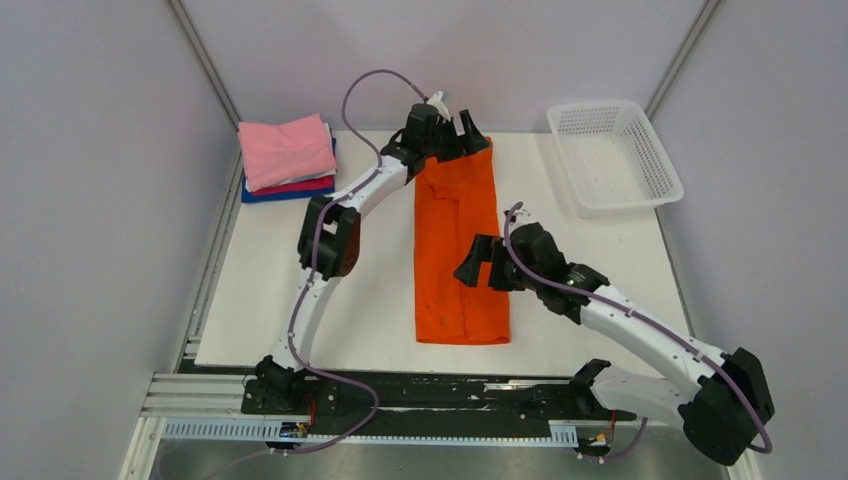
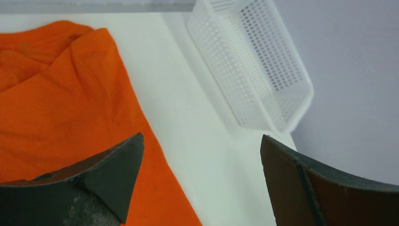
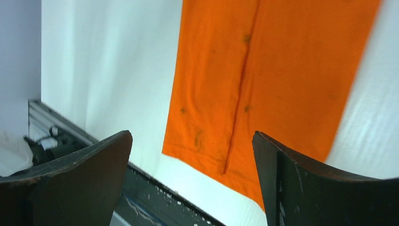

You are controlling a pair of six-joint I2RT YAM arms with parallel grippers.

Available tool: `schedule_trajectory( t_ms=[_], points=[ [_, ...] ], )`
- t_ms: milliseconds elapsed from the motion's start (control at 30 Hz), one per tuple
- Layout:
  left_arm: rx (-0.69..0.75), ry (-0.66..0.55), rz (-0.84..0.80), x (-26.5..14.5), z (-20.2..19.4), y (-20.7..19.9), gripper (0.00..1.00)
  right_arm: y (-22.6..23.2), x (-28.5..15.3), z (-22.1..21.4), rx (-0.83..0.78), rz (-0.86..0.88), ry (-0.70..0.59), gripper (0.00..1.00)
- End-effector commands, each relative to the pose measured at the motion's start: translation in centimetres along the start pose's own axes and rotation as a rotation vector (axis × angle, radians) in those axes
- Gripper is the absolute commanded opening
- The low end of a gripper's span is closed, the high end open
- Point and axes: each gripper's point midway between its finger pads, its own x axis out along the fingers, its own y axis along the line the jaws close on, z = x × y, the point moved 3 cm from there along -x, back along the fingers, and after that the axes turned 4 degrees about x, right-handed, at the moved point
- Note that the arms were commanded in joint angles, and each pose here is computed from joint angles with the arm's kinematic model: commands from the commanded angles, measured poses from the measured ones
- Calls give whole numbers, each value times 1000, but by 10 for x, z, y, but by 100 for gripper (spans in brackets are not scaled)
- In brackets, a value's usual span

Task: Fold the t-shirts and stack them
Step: Rotate the tshirt 90 degrees, then grab the bottom of the folded rectangular tshirt with both arms

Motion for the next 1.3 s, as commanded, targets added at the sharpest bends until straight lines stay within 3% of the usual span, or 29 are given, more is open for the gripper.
schedule_trajectory(
  t_ms=[0, 67, 133, 267, 533, 767, 933, 1133, 1267],
  points=[
    [195, -123, 16, -107, 39, -77, 100, -46, -18, 13, 91, -184, -163, 100],
    [181, -85, 85, -141, 13, -68, 100, -56, -27, 15, 119, -184, -199, 100],
    [133, 10, 173, -170, -40, -41, 100, -65, -35, 16, 150, -183, -220, 100],
    [75, 79, 236, -228, -91, -37, 100, -85, -45, 14, 185, -216, -230, 100],
    [103, 287, 362, -298, -194, -24, 100, -105, -34, -5, 230, -278, -95, 100],
    [37, 465, 358, -311, -261, -8, 100, -108, -22, -28, 270, -277, 39, 100],
    [5, 537, 316, -303, -286, -10, 97, -112, -22, -37, 311, -277, 51, 99],
    [0, 616, 307, -294, -304, -7, 83, -113, -23, -48, 361, -265, 56, 95],
    [6, 660, 306, -291, -312, -7, 65, -116, -23, -53, 370, -271, 67, 92]
  ],
)
